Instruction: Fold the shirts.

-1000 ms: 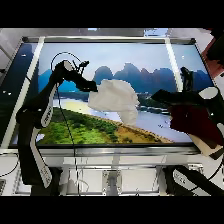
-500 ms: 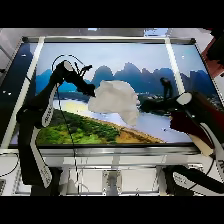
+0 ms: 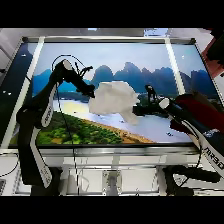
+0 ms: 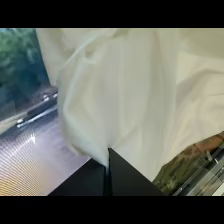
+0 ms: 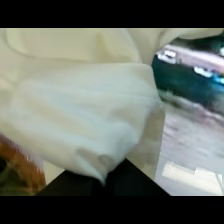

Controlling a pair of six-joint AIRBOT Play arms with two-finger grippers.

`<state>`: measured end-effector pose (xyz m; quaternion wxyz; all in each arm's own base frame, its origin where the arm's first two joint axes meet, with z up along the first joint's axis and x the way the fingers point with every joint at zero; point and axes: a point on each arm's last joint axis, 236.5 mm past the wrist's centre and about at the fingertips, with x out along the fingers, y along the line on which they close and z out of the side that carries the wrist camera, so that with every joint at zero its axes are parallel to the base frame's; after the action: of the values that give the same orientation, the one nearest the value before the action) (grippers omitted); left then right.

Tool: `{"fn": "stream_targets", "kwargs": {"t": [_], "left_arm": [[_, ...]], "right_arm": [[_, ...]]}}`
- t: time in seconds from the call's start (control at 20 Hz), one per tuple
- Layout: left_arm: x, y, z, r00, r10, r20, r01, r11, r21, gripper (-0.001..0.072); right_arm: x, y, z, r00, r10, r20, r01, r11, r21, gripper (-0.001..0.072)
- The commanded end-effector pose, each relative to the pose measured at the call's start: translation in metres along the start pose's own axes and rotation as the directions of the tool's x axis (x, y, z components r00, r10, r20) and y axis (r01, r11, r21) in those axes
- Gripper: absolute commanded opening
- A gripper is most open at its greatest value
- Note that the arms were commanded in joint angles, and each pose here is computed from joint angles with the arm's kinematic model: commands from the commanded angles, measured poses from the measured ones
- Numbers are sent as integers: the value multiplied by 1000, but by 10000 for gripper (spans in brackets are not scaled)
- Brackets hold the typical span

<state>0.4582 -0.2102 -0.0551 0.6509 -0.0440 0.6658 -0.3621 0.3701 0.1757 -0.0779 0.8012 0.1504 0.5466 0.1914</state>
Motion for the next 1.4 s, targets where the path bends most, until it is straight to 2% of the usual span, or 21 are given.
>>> {"fn": "stream_targets", "kwargs": {"t": [0.0, 0.15, 0.25, 0.4, 0.55, 0.7, 0.85, 0.95, 1.05, 1.1, 1.2, 1.25, 1.35], "left_arm": [[-37, -19, 25, 994, 22, 104, -26, 999, 37, 6], [-115, -65, 40, 958, 63, 281, -103, 986, 128, 6], [-169, -105, 32, 922, 71, 380, -151, 971, 184, 6], [-263, -180, 5, 812, 63, 580, -250, 936, 248, 6], [-351, -258, -48, 651, 13, 759, -368, 880, 300, 6], [-418, -325, -113, 469, -68, 881, -473, 823, 315, 6], [-470, -360, -165, 271, -97, 958, -578, 780, 242, 5], [-487, -355, -177, 198, -51, 979, -616, 770, 165, 5], [-467, -322, -167, 271, 57, 961, -594, 796, 120, 5], [-439, -299, -158, 360, 113, 926, -557, 822, 116, 5], [-354, -246, -152, 615, 197, 764, -425, 898, 111, 6], [-314, -222, -153, 709, 221, 670, -378, 921, 96, 5], [-243, -172, -161, 830, 259, 495, -316, 948, 34, 5]], "right_arm": [[-11, -9, 21, 997, -11, 78, 9, 999, 33, 35], [-66, 5, 37, 989, 23, 145, -23, 1000, -2, 35], [-124, 29, 54, 976, 42, 214, -18, 994, -112, 34], [-245, 88, 79, 909, 89, 407, 47, 949, -312, 34], [-372, 152, 83, 762, 194, 618, 126, 892, -435, 33], [-467, 199, 66, 618, 293, 730, 193, 843, -502, 33], [-520, 226, 57, 519, 357, 777, 227, 818, -528, 33], [-543, 232, 63, 438, 377, 817, 249, 822, -512, 34], [-544, 230, 81, 409, 370, 834, 253, 832, -493, 33], [-533, 226, 93, 426, 360, 830, 257, 832, -492, 32], [-488, 213, 130, 505, 333, 796, 199, 853, -483, 32], [-458, 206, 150, 555, 329, 764, 145, 866, -478, 33], [-381, 194, 188, 657, 341, 672, -5, 894, -448, 33]]}}
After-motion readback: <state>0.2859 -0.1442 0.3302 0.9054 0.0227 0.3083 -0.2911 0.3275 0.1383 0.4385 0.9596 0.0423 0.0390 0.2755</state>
